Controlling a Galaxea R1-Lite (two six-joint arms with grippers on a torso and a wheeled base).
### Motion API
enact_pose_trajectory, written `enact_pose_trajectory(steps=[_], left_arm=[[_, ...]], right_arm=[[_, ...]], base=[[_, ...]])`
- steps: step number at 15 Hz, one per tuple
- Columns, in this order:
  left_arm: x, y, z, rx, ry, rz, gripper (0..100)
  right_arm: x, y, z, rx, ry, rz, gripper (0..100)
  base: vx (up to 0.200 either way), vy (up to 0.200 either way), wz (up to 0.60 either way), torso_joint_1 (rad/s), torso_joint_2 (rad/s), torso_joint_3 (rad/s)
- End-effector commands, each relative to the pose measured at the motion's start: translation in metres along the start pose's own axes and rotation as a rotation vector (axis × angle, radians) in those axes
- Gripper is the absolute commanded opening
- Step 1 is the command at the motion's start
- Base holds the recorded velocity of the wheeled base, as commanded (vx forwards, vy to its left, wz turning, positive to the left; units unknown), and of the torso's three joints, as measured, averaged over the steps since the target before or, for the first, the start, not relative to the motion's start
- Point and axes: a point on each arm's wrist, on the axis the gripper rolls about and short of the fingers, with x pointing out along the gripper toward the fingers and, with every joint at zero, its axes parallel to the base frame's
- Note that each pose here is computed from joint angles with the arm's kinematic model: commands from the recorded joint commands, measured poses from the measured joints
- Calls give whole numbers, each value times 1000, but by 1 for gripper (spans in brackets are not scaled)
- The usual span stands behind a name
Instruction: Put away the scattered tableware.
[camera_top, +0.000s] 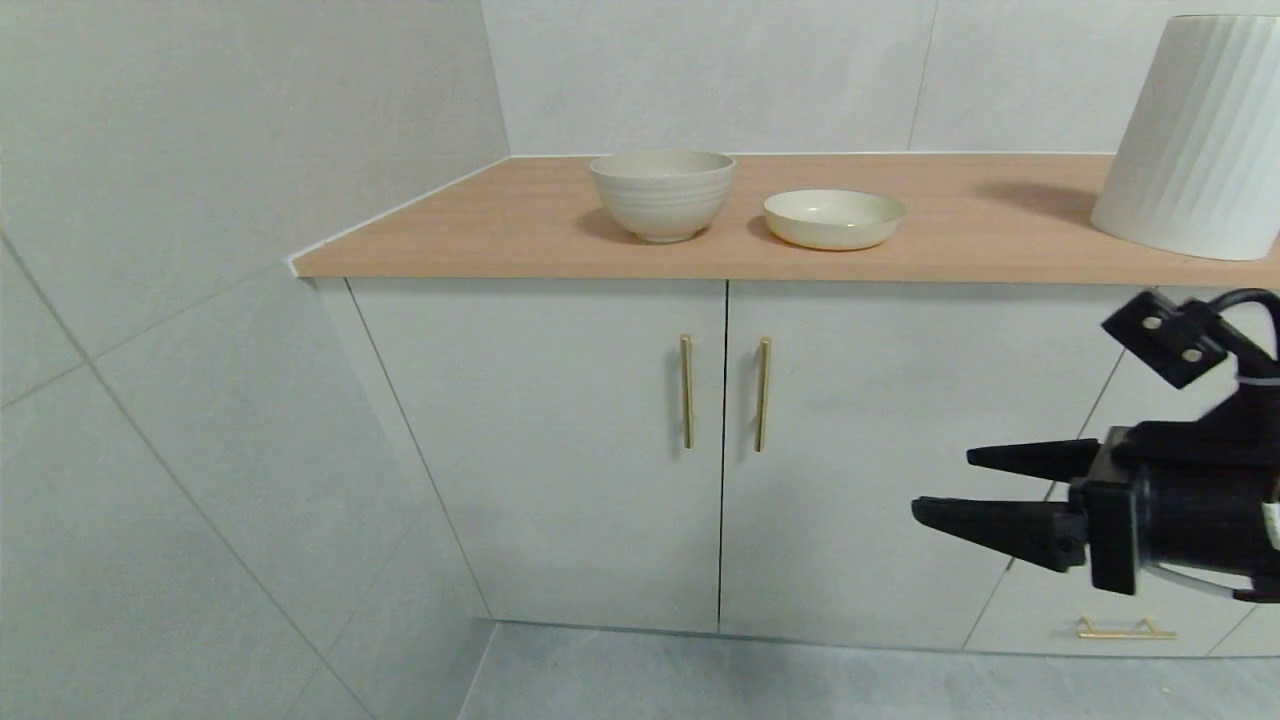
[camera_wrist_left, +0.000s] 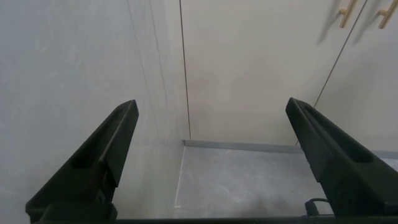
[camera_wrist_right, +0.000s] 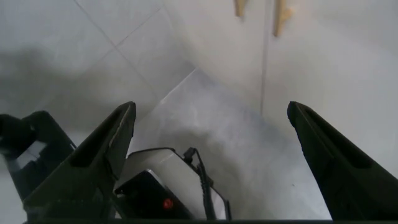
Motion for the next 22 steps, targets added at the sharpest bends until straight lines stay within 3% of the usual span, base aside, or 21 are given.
enact_pose_trajectory(steps=[1, 5, 7, 11, 14, 22], left_arm=[[0, 0, 0, 0, 0, 0, 100], [0, 0, 0, 0, 0, 0, 100], [0, 0, 0, 0, 0, 0, 100], [0, 0, 0, 0, 0, 0, 100], [0, 0, 0, 0, 0, 0, 100], [0, 0, 0, 0, 0, 0, 100]], right_arm=[[51, -3, 5, 6, 84, 41, 100], [99, -12, 20, -3, 58, 52, 100], [129, -7, 9, 1, 91, 77, 100], [160, -12, 3, 128, -10, 39, 100], [185, -20, -6, 150, -61, -19, 100], [191, -36, 0, 150, -145, -68, 100]], base=[[0, 0, 0, 0, 0, 0], [0, 0, 0, 0, 0, 0], [0, 0, 0, 0, 0, 0], [0, 0, 0, 0, 0, 0], [0, 0, 0, 0, 0, 0], [0, 0, 0, 0, 0, 0]])
